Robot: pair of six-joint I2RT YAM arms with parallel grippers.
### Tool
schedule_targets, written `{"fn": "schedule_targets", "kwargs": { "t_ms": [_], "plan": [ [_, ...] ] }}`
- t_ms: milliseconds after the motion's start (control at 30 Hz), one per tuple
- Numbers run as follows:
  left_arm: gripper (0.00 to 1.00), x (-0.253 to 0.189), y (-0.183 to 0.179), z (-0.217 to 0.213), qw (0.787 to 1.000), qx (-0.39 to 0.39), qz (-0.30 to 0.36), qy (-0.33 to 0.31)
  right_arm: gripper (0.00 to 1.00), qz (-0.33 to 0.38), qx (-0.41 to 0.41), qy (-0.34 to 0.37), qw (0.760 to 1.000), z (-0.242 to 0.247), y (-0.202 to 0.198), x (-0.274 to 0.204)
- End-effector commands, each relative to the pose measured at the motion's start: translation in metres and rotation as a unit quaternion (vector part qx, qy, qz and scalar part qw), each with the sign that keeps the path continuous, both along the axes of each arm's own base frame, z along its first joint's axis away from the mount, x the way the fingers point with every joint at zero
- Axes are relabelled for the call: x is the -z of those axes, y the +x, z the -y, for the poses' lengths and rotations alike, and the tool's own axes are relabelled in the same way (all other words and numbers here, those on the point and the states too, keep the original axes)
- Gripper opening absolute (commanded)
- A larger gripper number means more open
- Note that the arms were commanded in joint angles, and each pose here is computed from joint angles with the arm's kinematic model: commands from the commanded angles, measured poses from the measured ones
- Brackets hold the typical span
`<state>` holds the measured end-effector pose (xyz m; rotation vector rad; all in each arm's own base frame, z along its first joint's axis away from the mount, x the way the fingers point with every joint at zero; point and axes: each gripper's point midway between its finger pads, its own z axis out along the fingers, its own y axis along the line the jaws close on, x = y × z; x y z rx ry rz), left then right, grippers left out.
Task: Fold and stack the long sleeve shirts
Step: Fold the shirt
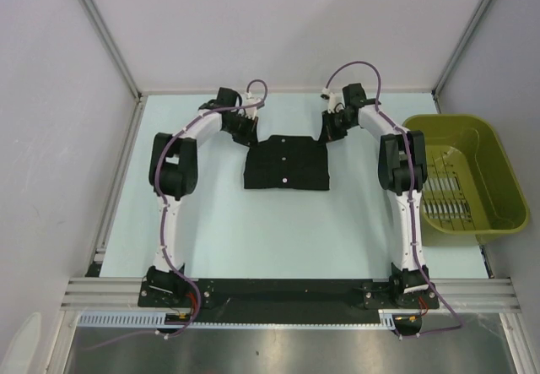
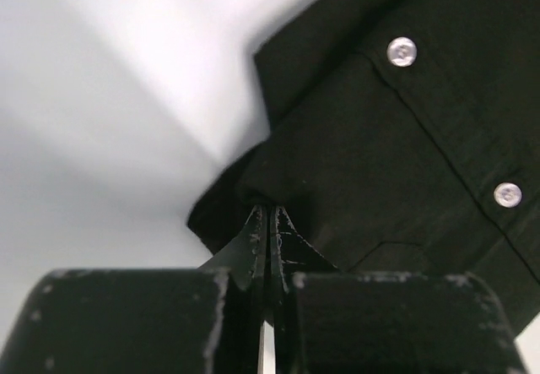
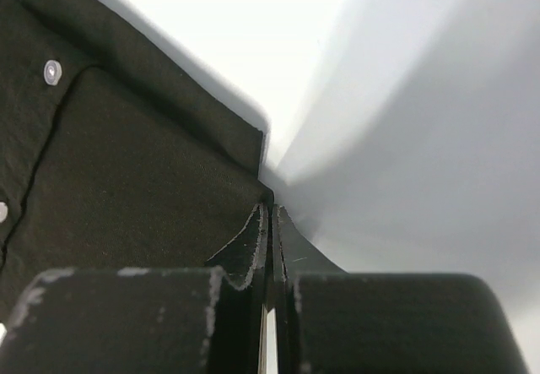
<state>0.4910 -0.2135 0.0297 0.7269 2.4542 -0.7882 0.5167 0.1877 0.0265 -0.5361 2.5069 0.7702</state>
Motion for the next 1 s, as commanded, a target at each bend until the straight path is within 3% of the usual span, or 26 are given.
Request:
{"fn": "schedule_targets", "kwargs": {
  "t_ms": [0,33,200,400,567,667,767,800,867,900,967],
  "plan": [
    [0.0,-0.066,0.014,0.005,0.995,-0.025,0.095,-0.027,0.0,0.044,0.022,0.001,0.999,0.022,0.002,-0.049],
    [0.0,-0.077,0.022,0.002,0.992,-0.038,0.121,-0.028,0.0,0.062,0.033,0.007,0.997,0.025,0.008,-0.056],
    [0.0,-0.07,0.036,-0.012,0.99,-0.068,0.125,-0.02,0.0,0.06,0.06,0.001,0.996,0.04,0.016,-0.044],
    [0.0,-0.039,0.055,-0.019,0.995,-0.068,0.078,-0.012,0.0,0.052,0.08,-0.013,0.995,0.046,0.03,-0.021],
    [0.05,-0.026,0.061,-0.018,0.997,-0.071,0.038,-0.002,0.0,0.057,0.086,-0.034,0.994,0.043,0.039,-0.012],
    [0.14,-0.029,0.058,-0.02,0.997,-0.066,0.042,-0.003,0.0,0.062,0.081,-0.034,0.994,0.036,0.042,-0.015],
    [0.33,-0.06,0.066,-0.024,0.994,-0.074,0.067,-0.05,0.15,0.082,0.081,-0.031,0.993,0.037,0.045,-0.038],
    [0.36,-0.089,0.071,-0.035,0.989,-0.093,0.09,-0.068,0.16,0.09,0.082,-0.026,0.992,0.039,0.044,-0.05],
    [0.48,-0.106,0.069,-0.042,0.985,-0.097,0.112,-0.085,0.17,0.099,0.092,-0.02,0.991,0.047,0.043,-0.063],
    [0.52,-0.126,0.066,-0.048,0.983,-0.098,0.131,-0.087,0.36,0.114,0.094,-0.022,0.989,0.051,0.041,-0.079],
    [0.62,-0.126,0.05,-0.045,0.985,-0.082,0.117,-0.095,0.55,0.107,0.098,-0.024,0.989,0.061,0.034,-0.084]
  ]
}}
